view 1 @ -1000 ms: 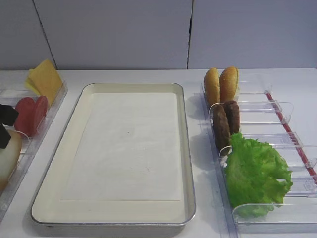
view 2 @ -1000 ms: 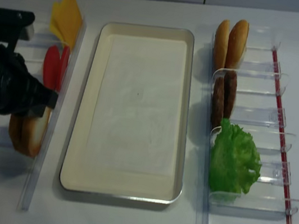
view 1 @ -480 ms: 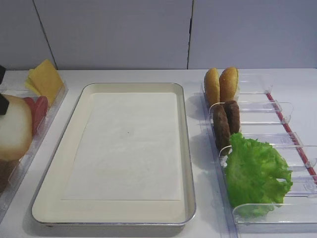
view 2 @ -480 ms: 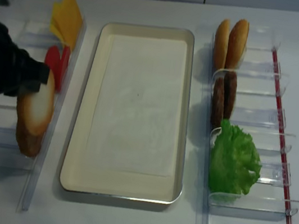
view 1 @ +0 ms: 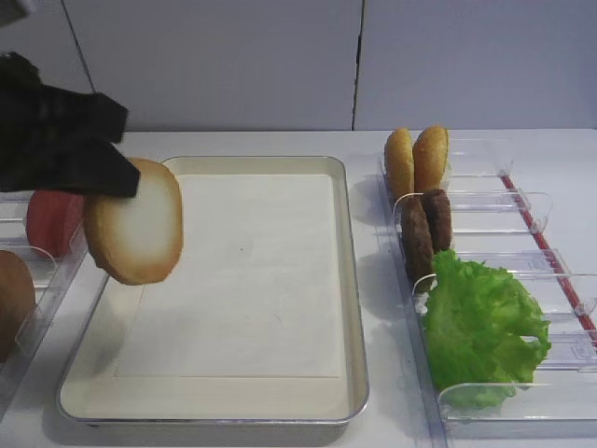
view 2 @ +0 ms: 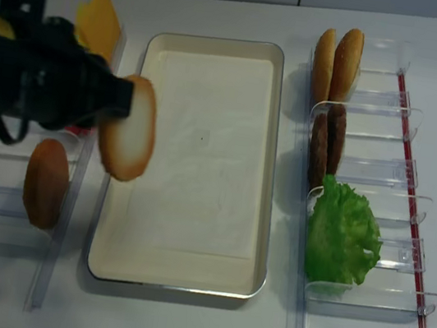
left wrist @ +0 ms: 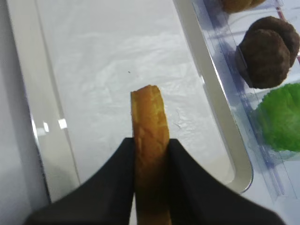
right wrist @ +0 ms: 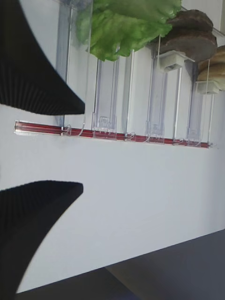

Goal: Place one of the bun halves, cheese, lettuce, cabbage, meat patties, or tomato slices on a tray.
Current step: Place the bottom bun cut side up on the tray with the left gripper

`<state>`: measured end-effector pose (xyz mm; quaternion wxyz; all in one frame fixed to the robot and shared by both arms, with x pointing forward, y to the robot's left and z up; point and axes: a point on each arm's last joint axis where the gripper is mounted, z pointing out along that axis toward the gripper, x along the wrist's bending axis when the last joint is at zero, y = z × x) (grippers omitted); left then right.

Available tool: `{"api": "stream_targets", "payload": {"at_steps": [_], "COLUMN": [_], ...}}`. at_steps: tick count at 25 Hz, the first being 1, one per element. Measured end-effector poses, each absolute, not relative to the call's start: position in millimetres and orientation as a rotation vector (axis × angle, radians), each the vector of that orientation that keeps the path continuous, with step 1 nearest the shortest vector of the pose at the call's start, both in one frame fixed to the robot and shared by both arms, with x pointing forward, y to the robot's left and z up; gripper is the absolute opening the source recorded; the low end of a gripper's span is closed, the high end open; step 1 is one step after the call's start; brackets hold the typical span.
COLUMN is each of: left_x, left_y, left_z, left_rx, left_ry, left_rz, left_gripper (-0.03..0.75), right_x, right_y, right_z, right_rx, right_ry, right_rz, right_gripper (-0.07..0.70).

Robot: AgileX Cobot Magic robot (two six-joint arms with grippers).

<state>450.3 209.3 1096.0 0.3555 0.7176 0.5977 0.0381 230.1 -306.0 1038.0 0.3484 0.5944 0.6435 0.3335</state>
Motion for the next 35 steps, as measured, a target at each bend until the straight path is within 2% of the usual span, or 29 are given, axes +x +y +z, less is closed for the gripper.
{"api": "stream_targets", "payload": {"at_steps": [7,14,25,35], "left_x": [473.9,490.4,500.7,506.3], "left_y": [172.2,145.2,132.3,137.0], "left_z": [1051.5,1022.5,1005.0,993.6], "left_rx": [1.952,1.887,1.871,1.996], "left_ry": [1.592,1.627,1.636,1.621], "left_rz": [-0.091,-0.224,-0.244,-0.146], "left_gripper": [0.171,0.169,0.168,0.163], "right_x": [230.1,230.1,230.1,230.1], "right_y": [-306.0,-306.0,-306.0,-306.0], "right_z": [1038.0,1038.0,1038.0,1038.0], "right_rx": [1.541,1.541,1.541,1.541], "right_ry": [1.668,1.668,1.668,1.668], "right_rz": [0.865,0.865,0.865,0.865], "right_gripper": [0.371,0.371,0.371,0.371]}}
